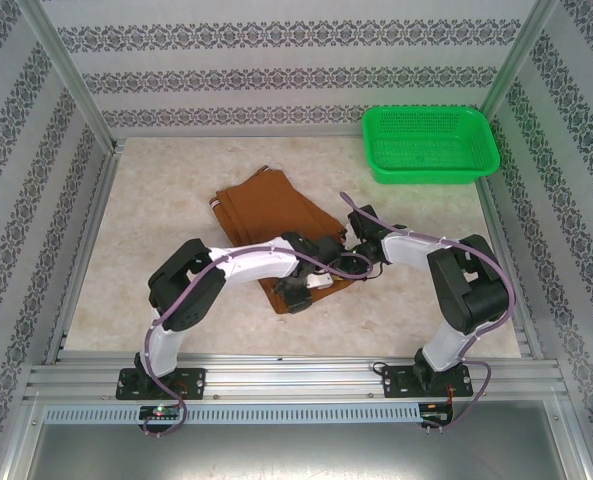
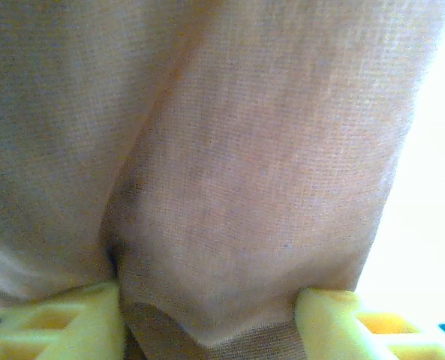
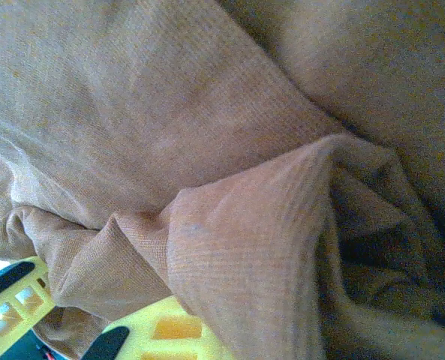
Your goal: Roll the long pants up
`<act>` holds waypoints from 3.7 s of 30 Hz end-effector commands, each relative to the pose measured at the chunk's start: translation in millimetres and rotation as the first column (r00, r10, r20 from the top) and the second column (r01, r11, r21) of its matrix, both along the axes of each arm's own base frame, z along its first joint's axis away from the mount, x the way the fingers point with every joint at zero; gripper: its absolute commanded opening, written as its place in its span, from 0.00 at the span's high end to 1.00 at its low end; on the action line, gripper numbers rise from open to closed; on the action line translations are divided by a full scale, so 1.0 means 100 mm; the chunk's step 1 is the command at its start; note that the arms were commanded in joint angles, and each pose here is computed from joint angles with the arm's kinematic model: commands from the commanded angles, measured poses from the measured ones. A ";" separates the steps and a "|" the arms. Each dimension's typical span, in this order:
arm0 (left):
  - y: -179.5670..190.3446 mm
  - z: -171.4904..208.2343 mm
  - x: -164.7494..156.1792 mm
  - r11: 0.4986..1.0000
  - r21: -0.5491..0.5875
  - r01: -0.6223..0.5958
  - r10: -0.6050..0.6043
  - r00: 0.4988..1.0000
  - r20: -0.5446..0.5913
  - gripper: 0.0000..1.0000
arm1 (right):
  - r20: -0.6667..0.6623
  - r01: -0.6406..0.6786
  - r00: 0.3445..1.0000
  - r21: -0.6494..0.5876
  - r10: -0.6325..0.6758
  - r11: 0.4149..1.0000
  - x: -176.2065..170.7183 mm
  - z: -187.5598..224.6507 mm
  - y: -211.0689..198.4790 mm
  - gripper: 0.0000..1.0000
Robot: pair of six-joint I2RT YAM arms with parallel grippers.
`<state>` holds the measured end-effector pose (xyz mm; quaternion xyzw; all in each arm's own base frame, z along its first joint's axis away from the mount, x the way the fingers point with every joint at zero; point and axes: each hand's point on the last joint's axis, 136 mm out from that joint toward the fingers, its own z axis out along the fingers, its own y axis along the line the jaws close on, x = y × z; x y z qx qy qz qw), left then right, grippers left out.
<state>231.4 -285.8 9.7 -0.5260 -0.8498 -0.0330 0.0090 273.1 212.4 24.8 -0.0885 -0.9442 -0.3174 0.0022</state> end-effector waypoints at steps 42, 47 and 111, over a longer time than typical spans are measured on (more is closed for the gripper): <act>-0.72 1.31 -0.16 0.421 -0.591 -0.688 -0.083 0.620 -0.780 1.00 | 0.343 0.191 0.922 0.000 -0.179 0.982 0.08 1.36 -0.82 0.44; -0.64 1.32 -0.11 0.401 -0.576 -0.712 -0.055 0.609 -0.791 1.00 | 0.264 0.148 0.952 0.052 -0.156 0.988 0.11 1.18 -0.63 0.54; -0.40 0.84 0.15 0.635 -0.495 -0.593 0.445 0.804 -0.394 0.81 | -0.093 -0.081 0.993 -0.027 0.078 0.996 0.39 -0.26 0.39 1.00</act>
